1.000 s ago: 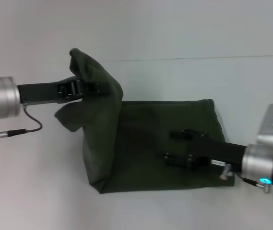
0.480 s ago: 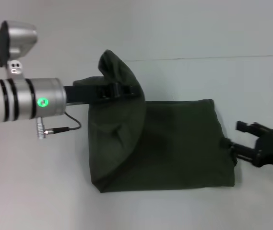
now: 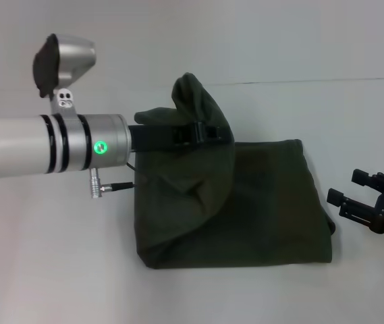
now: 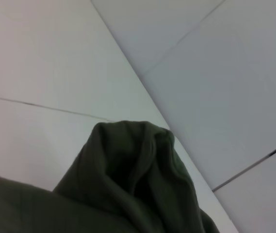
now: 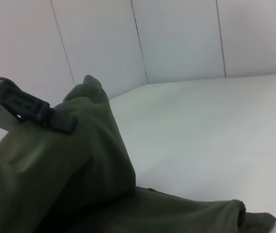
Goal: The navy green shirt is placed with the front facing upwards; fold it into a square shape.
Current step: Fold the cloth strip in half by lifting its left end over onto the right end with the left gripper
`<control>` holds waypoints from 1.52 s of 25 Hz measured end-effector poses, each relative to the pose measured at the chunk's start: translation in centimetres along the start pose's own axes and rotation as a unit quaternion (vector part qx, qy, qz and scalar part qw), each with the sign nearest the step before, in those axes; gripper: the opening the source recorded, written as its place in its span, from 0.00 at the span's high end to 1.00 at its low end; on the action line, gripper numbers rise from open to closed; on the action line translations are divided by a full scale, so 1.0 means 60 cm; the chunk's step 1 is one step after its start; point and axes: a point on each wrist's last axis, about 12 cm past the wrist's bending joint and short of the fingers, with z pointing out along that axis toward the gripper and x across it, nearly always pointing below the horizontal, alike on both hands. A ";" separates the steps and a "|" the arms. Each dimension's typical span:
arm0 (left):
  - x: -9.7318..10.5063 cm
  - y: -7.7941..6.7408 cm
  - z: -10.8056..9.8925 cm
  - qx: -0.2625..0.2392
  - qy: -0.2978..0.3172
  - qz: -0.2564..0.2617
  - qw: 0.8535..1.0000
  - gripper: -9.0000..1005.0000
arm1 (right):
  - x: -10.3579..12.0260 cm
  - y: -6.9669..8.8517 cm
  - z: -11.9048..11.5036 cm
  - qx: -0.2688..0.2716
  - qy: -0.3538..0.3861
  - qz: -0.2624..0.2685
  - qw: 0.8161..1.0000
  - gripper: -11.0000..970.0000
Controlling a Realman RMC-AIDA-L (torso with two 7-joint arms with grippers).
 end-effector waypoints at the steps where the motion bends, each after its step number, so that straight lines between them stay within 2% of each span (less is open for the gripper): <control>1: 0.002 -0.001 0.005 -0.001 0.001 -0.001 1.000 0.85 | 0.000 0.000 0.000 0.000 0.000 0.000 1.000 0.15; 9: 0.018 0.007 0.028 -0.009 -0.017 -0.014 1.000 0.84 | 0.002 -0.001 0.000 0.004 0.002 0.001 1.000 0.15; 15: 0.017 0.006 0.029 0.008 -0.043 -0.016 0.999 0.83 | 0.003 -0.001 0.000 0.004 0.003 0.003 1.000 0.15; 24: 0.029 0.012 0.033 0.006 -0.036 -0.017 0.999 0.82 | 0.003 -0.001 0.000 0.005 0.003 0.002 1.000 0.15; 32: 0.034 0.017 0.035 0.018 -0.061 -0.060 0.996 0.81 | 0.002 -0.003 -0.001 0.007 0.004 0.001 1.000 0.15; 38: 0.034 0.010 0.038 0.037 -0.068 -0.068 0.995 0.64 | 0.001 -0.004 -0.001 0.008 0.004 -0.001 1.000 0.15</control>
